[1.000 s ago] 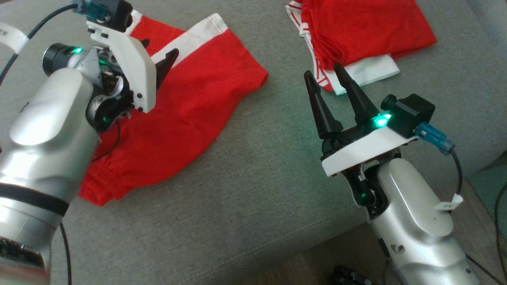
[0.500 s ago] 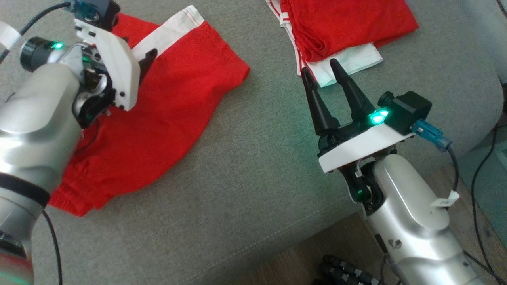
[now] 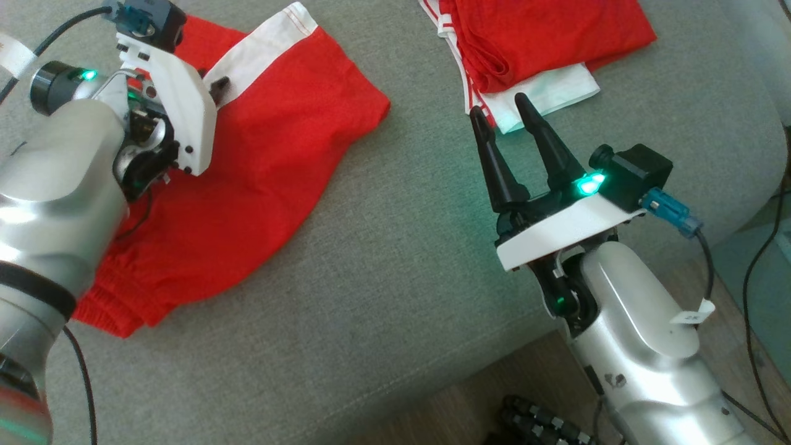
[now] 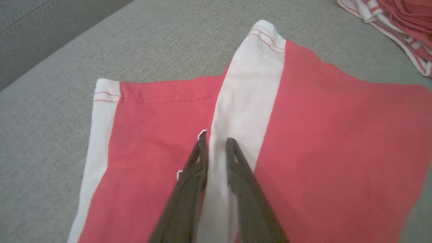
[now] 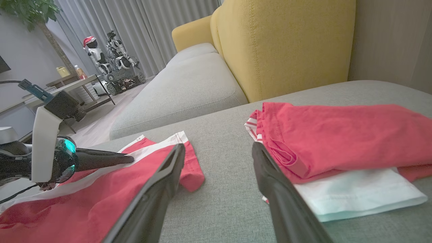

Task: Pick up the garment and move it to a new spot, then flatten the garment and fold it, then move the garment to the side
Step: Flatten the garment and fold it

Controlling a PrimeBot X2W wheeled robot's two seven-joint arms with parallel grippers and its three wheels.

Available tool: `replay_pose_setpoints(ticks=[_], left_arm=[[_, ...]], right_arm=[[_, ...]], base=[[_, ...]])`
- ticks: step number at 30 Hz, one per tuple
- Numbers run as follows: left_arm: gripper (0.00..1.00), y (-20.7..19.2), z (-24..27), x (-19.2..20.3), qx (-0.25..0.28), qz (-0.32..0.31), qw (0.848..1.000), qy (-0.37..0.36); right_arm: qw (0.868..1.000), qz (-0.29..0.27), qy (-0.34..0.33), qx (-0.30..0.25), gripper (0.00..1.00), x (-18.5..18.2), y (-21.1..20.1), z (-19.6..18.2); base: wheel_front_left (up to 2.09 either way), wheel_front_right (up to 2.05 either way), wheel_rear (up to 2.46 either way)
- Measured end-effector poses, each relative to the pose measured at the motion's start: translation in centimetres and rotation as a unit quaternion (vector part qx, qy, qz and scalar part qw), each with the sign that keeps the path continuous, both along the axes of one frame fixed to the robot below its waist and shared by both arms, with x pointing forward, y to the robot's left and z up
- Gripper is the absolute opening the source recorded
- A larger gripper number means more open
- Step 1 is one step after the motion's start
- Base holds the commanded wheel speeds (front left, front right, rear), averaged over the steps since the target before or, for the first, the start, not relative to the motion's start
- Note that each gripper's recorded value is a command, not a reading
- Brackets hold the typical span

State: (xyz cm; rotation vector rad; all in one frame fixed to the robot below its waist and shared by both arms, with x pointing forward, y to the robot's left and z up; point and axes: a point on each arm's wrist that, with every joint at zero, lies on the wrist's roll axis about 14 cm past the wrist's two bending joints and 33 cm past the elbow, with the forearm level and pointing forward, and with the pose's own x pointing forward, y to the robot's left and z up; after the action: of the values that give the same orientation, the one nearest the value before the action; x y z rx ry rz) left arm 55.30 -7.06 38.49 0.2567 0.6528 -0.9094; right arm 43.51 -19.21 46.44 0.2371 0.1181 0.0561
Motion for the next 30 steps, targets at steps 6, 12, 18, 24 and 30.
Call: replay_pose_setpoints(ticks=[6, 12, 18, 24, 30], left_arm=[[0.00, 0.0, 0.3, -0.1, -0.009, 0.002, 1.000, -0.002], [0.00, 1.5, 1.4, 1.4, -0.011, 0.029, 0.999, -0.022], [0.00, 4.2, 1.9, 2.3, 0.005, 0.066, 0.997, -0.035], [0.00, 6.6, 2.2, 2.8, 0.012, 0.100, 0.994, -0.041], [0.00, 8.5, 2.1, 3.5, 0.020, 0.132, 0.990, -0.053]], right_arm=[[1.000, 0.002, 0.003, 0.001, 1.00, 0.0, 0.1, -0.2], [1.000, 0.006, 0.002, 0.002, 1.00, 0.0, 0.5, -0.1], [1.000, 0.016, 0.000, -0.001, 1.00, 0.2, 1.0, 0.3], [1.000, 0.029, -0.001, 0.000, 1.00, 0.4, 1.9, 0.5], [0.999, 0.035, -0.001, -0.002, 1.00, 0.5, 2.3, 0.7]], base=[[0.00, 0.00, 0.00], [0.00, 0.00, 0.00], [0.00, 0.00, 0.00], [0.00, 0.00, 0.00], [0.00, 0.00, 0.00]])
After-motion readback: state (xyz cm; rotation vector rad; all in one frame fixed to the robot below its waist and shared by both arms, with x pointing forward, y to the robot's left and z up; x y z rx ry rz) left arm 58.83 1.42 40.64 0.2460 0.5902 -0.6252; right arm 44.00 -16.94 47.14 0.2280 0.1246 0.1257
